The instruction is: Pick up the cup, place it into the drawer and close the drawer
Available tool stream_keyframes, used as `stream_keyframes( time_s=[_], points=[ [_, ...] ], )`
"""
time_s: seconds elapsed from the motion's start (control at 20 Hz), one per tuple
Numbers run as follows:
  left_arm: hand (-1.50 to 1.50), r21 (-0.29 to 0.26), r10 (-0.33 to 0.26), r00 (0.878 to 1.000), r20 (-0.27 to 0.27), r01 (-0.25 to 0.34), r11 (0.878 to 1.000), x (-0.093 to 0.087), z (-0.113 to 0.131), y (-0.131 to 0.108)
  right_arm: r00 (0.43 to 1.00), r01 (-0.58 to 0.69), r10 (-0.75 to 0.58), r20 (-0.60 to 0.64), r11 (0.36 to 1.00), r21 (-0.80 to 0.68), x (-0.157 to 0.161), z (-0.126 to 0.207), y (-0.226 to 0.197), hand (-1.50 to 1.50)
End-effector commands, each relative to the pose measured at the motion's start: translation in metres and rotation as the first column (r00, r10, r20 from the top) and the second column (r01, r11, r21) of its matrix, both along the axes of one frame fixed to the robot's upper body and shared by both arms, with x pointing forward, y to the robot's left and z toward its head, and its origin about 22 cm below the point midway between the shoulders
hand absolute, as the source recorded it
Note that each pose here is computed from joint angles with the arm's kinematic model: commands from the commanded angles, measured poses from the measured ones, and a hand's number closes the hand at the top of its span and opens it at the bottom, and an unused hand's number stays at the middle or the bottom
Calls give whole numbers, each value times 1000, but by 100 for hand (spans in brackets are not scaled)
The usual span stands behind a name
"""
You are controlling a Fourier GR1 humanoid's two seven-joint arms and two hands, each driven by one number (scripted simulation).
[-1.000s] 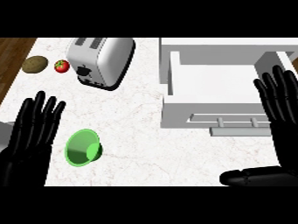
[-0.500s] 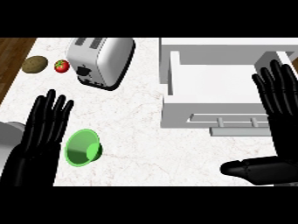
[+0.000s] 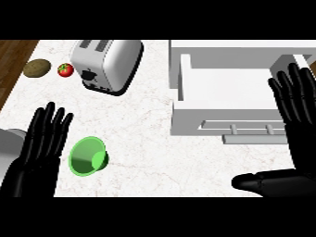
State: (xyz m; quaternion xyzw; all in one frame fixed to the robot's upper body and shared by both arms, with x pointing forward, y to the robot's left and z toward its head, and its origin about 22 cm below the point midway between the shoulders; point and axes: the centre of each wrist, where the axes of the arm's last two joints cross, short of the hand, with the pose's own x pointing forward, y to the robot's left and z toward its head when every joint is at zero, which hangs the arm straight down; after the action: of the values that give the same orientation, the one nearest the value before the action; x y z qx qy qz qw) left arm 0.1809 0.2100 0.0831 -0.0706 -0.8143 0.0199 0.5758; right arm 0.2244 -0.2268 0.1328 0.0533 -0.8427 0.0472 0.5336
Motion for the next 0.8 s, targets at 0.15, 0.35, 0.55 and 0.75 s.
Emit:
stream_keyframes(
  time_s=[0.15, 0.35, 0.55, 0.75],
  points=[
    [-150, 15, 43, 997, -69, -42, 999, -10, -17, 4, 1000, 10, -10, 8, 1000, 7, 7, 2, -16, -150],
    [-150, 36, 67, 992, -108, -63, 997, 4, -62, 25, 1000, 1, -1, 1, 1000, -15, 5, 18, 16, -150],
    [-150, 25, 118, 983, -138, -116, 993, 1, -75, 23, 1000, 7, -7, -1, 1000, -8, -5, 0, -4, -150],
    [-150, 69, 130, 982, -136, -121, 990, 9, -104, 40, 1000, -11, 11, 2, 1000, 14, 7, 9, 0, -150]
  ],
)
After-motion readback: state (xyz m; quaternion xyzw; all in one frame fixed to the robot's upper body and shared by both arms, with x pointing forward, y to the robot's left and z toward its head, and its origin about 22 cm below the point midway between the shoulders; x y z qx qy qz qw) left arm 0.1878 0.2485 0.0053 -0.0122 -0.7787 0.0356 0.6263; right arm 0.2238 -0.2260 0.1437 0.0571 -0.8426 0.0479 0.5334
